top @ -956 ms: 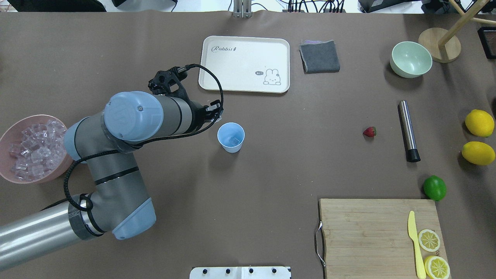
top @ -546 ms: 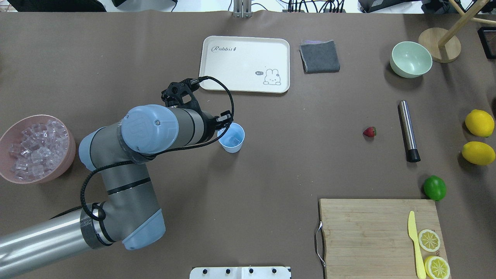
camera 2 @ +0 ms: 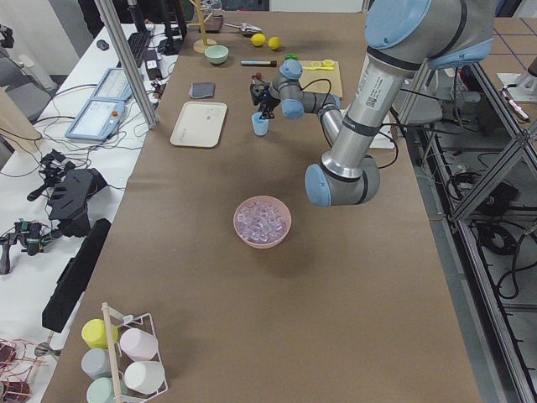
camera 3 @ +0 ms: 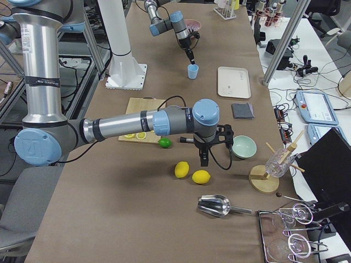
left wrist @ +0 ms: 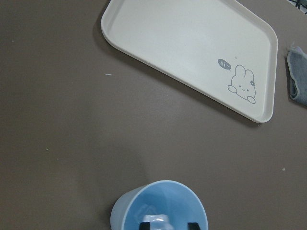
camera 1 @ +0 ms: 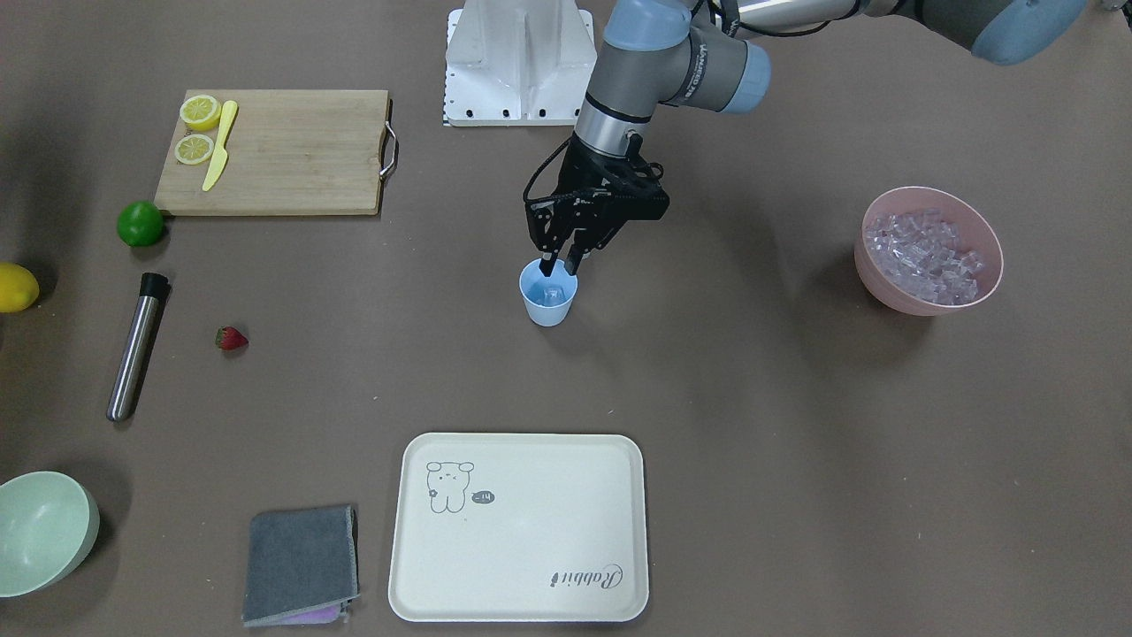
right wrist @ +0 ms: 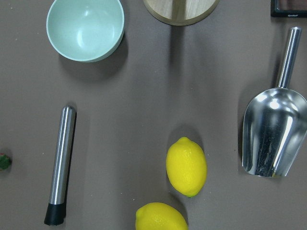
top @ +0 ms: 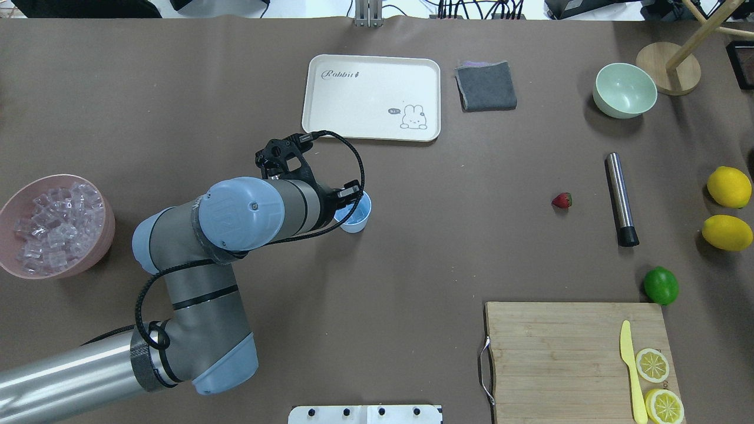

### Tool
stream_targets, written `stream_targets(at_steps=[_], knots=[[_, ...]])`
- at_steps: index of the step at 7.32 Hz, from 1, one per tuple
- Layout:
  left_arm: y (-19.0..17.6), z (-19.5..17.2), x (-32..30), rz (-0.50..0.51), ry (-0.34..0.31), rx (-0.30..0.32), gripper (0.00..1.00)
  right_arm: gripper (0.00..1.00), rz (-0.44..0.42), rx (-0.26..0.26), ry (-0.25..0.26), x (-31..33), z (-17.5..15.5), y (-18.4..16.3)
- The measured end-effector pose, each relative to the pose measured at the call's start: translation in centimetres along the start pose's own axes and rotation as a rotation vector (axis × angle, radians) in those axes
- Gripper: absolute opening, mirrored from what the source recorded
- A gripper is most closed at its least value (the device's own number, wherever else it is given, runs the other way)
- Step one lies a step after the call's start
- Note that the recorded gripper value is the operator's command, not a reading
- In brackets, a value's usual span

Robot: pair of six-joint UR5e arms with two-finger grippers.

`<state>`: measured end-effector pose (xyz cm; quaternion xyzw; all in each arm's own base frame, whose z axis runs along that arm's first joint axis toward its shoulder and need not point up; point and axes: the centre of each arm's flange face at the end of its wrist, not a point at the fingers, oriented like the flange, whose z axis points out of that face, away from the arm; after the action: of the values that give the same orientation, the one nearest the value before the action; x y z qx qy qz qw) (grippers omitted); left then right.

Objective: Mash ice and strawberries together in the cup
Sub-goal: 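Open the left gripper to drop the ice cube into the cup, then move the left gripper back over the ice bowl and lower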

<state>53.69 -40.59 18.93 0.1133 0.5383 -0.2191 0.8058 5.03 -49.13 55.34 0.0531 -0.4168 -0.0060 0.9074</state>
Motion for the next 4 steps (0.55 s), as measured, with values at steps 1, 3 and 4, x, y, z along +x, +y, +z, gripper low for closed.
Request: stream_targets(at_steps=[1,3,4], knots=[[-0.2,-0.1,0.1,0.001,0.001,0.003,0.97,1.0,0.0,0.0,-0.001,0.0,0.0,0.0],[-3.3,-1.9,-0.2,0.01,-0.011,0.029,0.97,1.0,-0.004,0.004,-0.002,-0.3,-0.2,-0.4],[-6.0,-3.7,-1.3,0.055,-0.058,0.033,0.97,1.0,-0.007,0.007,-0.002,-0.4,-0.3,-0.6]])
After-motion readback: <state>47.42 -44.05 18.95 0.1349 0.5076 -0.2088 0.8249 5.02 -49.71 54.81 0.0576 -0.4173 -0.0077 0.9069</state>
